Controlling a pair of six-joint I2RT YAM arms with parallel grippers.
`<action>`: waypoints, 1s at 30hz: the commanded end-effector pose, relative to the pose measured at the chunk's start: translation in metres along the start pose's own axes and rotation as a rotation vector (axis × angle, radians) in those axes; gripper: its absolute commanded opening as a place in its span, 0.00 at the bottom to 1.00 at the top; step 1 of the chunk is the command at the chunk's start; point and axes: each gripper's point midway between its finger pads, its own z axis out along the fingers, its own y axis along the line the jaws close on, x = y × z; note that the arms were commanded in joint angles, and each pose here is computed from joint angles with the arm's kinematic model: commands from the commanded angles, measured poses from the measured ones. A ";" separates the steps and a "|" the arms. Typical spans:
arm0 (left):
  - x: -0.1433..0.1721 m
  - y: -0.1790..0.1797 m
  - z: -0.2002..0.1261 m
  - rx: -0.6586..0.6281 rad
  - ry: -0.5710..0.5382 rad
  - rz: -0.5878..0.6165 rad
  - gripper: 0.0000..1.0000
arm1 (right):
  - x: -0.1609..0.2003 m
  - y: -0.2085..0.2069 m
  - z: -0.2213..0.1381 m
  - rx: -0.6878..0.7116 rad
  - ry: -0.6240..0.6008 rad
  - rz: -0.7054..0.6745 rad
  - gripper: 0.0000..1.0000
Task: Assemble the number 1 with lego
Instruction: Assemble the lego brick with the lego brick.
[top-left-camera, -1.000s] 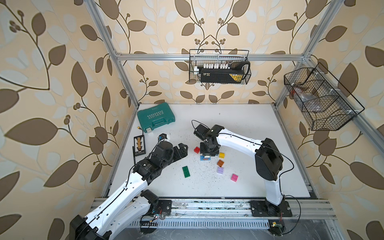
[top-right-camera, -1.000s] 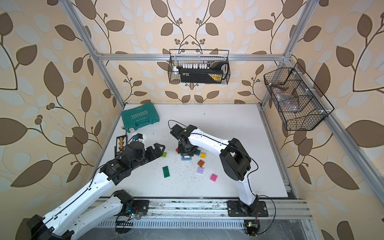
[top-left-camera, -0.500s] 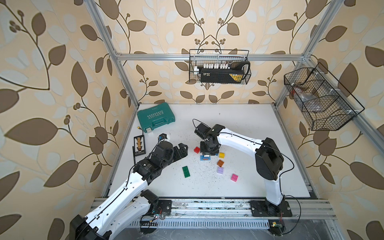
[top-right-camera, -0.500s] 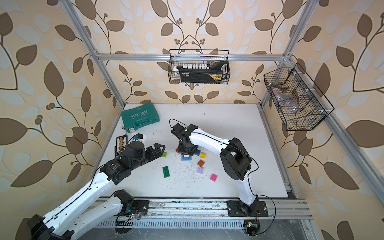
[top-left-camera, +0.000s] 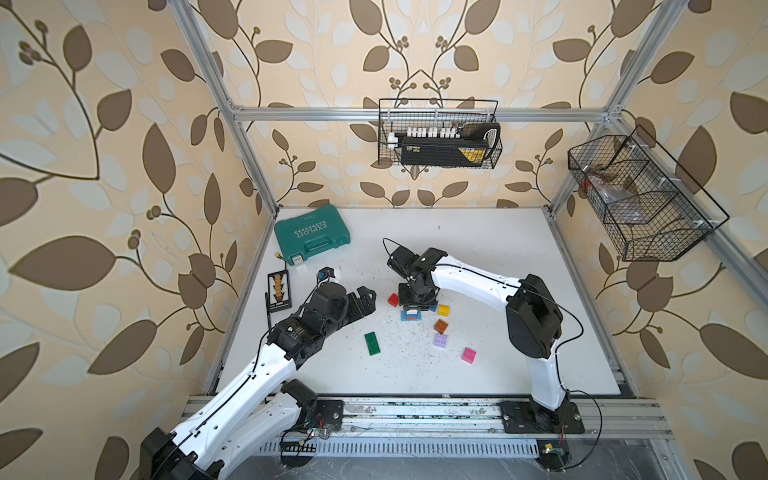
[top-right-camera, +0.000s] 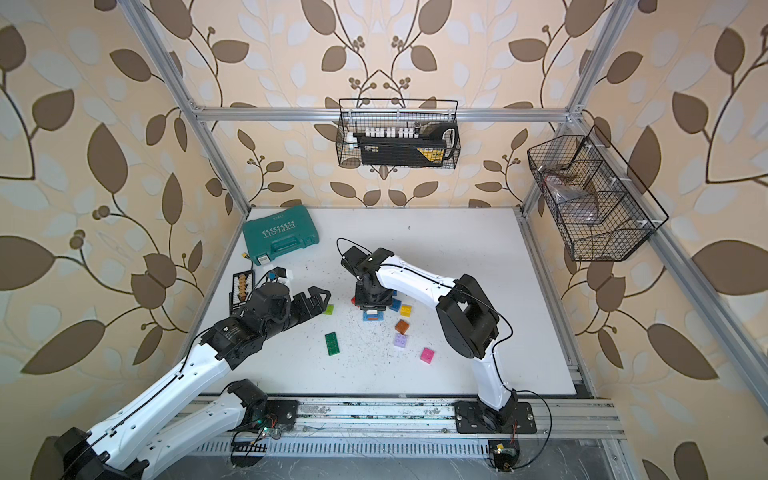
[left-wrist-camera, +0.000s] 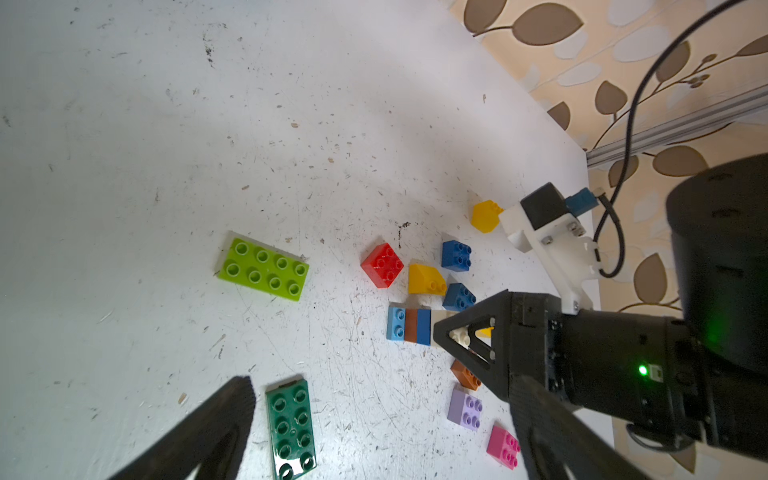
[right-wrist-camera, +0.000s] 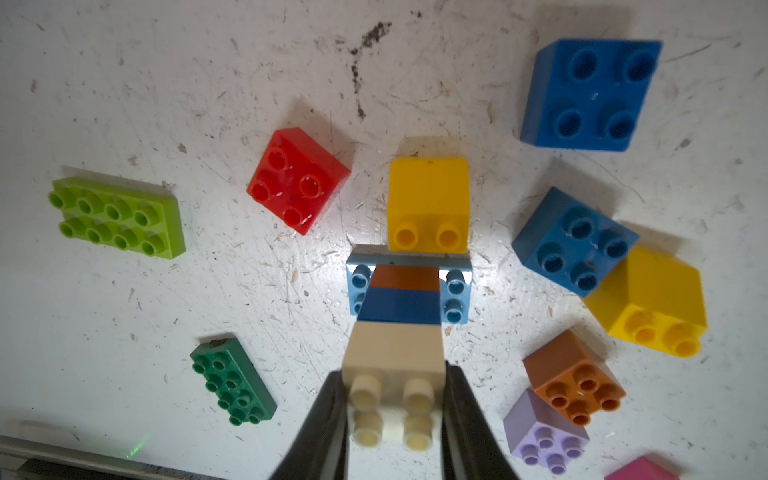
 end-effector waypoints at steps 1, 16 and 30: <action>-0.007 -0.002 -0.001 0.007 -0.022 0.002 0.99 | 0.014 -0.017 0.029 0.096 0.085 -0.017 0.00; -0.007 -0.002 0.000 0.007 -0.018 0.002 0.99 | 0.023 -0.049 0.081 0.260 0.215 -0.085 0.00; -0.009 -0.001 -0.001 0.009 -0.024 -0.002 0.99 | 0.036 -0.063 0.121 0.344 0.268 -0.076 0.00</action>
